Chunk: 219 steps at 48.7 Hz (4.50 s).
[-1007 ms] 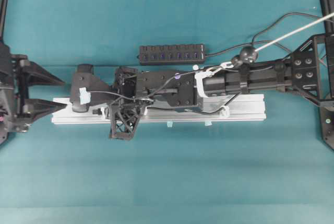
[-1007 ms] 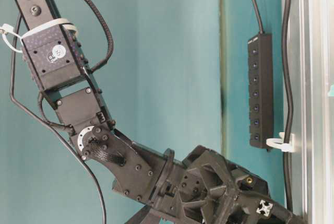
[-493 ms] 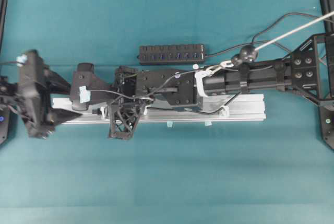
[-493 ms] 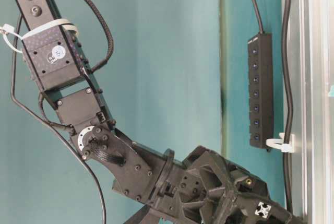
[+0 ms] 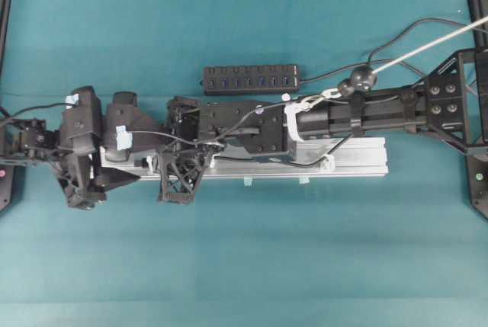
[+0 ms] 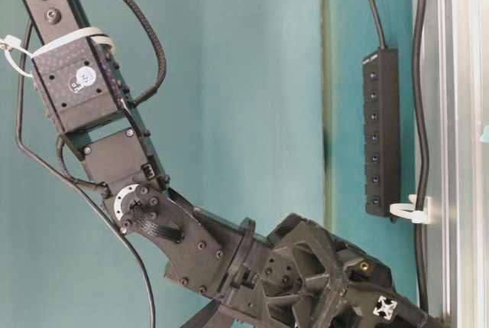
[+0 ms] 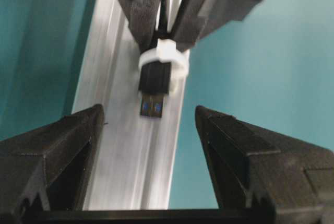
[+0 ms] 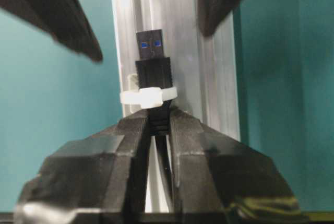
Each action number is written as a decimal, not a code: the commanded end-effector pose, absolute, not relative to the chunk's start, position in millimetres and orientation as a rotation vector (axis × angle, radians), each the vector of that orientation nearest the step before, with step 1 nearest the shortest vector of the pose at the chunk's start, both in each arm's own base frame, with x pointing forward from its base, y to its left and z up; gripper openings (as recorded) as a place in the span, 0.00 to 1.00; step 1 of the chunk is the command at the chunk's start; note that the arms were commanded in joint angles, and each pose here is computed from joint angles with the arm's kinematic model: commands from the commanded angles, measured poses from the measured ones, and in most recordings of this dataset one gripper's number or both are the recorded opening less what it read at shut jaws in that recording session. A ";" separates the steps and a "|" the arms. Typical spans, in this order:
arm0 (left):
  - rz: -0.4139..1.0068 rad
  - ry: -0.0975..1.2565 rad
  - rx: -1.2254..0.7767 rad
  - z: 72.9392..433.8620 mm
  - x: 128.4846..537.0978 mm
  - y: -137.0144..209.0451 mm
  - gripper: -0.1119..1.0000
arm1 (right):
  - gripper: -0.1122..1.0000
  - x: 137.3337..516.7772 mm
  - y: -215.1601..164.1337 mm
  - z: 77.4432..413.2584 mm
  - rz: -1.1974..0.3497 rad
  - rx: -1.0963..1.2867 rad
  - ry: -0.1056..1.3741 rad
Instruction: Pass the USB cable through three rings with both arms.
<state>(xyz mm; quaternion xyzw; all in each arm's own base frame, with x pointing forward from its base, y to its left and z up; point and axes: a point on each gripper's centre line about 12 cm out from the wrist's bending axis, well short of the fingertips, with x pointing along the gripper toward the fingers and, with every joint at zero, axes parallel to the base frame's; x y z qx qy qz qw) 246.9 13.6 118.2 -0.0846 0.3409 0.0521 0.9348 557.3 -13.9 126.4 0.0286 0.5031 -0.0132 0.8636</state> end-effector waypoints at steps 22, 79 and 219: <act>0.100 0.648 -0.171 114.7 247.6 13.4 0.78 | 0.04 563.1 -4.8 142.6 -0.012 0.059 0.990; 0.086 0.540 -0.162 113.3 246.3 12.6 0.68 | 0.04 563.9 -2.3 144.0 -0.014 0.070 0.981; 0.074 0.465 -0.124 192.4 199.8 9.5 0.31 | 0.87 409.9 -23.0 213.6 -0.058 0.024 0.688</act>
